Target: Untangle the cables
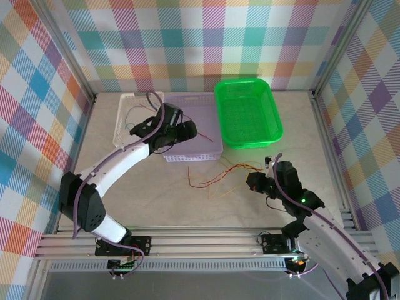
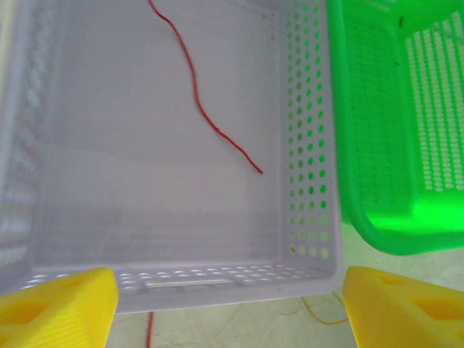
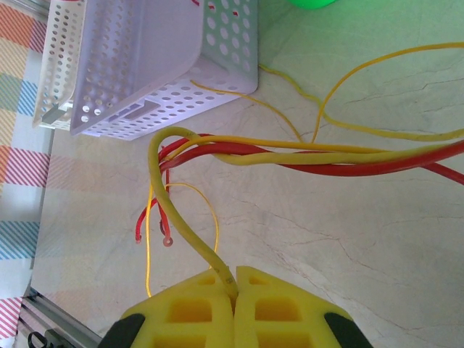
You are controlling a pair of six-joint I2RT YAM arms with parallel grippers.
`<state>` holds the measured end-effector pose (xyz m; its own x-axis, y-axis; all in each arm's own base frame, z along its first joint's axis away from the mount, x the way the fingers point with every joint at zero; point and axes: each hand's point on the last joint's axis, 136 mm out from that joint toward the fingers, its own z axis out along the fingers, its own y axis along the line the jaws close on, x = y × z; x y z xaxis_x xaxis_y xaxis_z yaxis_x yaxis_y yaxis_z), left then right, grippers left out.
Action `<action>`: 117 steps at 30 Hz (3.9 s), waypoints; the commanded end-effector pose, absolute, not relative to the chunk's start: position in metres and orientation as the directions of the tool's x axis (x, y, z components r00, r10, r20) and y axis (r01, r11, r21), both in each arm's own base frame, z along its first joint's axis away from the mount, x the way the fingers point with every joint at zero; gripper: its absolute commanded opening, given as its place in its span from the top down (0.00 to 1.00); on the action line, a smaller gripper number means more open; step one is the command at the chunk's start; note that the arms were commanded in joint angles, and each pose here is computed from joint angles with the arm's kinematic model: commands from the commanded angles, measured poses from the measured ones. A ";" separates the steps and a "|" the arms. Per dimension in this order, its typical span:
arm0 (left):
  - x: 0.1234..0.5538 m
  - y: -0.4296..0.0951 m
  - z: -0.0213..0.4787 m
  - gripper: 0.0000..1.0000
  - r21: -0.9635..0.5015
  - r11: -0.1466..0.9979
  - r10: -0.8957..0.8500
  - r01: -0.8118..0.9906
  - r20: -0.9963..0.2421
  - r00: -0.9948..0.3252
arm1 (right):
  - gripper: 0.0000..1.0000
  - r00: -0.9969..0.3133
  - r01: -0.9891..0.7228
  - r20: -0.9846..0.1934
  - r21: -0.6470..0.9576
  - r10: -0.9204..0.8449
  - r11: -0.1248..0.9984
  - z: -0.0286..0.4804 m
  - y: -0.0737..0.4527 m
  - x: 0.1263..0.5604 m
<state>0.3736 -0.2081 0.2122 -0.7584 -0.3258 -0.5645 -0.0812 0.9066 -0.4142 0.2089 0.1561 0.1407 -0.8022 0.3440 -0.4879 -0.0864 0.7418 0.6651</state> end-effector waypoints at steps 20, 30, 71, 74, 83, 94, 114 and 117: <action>0.520 -0.035 0.168 0.22 -0.450 0.639 -0.763 -0.623 -0.473 -0.441 | 1.00 -0.798 -0.245 -0.544 0.688 0.261 0.683 0.172 0.176 0.207; 0.563 -0.031 0.149 0.26 -0.410 0.681 -0.719 -0.606 -0.532 -0.447 | 1.00 -0.802 -0.277 -0.553 0.679 0.226 0.680 0.178 0.182 0.209; 0.589 -0.006 0.106 1.00 -0.281 0.709 -0.667 -0.647 -0.566 -0.485 | 1.00 -0.793 -0.346 -0.584 0.665 0.173 0.662 0.200 0.192 0.213; 0.589 -0.005 0.113 1.00 -0.291 0.707 -0.669 -0.644 -0.570 -0.477 | 1.00 -0.791 -0.349 -0.587 0.664 0.172 0.662 0.201 0.192 0.213; 0.580 -0.013 0.186 1.00 -0.287 0.760 -0.595 -0.583 -0.669 -0.446 | 1.00 -0.778 -0.355 -0.600 0.665 0.187 0.657 0.208 0.190 0.212; 0.552 -0.115 0.293 1.00 -0.024 0.942 -0.169 -0.336 -0.896 -0.410 | 1.00 -0.767 -0.362 -0.607 0.676 0.207 0.641 0.213 0.189 0.210; 0.505 -0.231 0.171 1.00 0.265 0.954 0.151 -0.137 -0.824 -0.546 | 1.00 -0.765 -0.366 -0.609 0.680 0.211 0.636 0.210 0.185 0.201; 0.504 -0.234 0.143 1.00 0.275 0.953 0.154 -0.125 -0.799 -0.581 | 1.00 -0.767 -0.362 -0.606 0.681 0.211 0.637 0.208 0.185 0.201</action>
<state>0.5070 -0.2291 0.1676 -0.5587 0.1620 -0.8134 -0.1218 0.9541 0.2737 0.2030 0.1841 0.2072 -0.7655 0.2049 -0.6100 -0.3583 0.6517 0.6685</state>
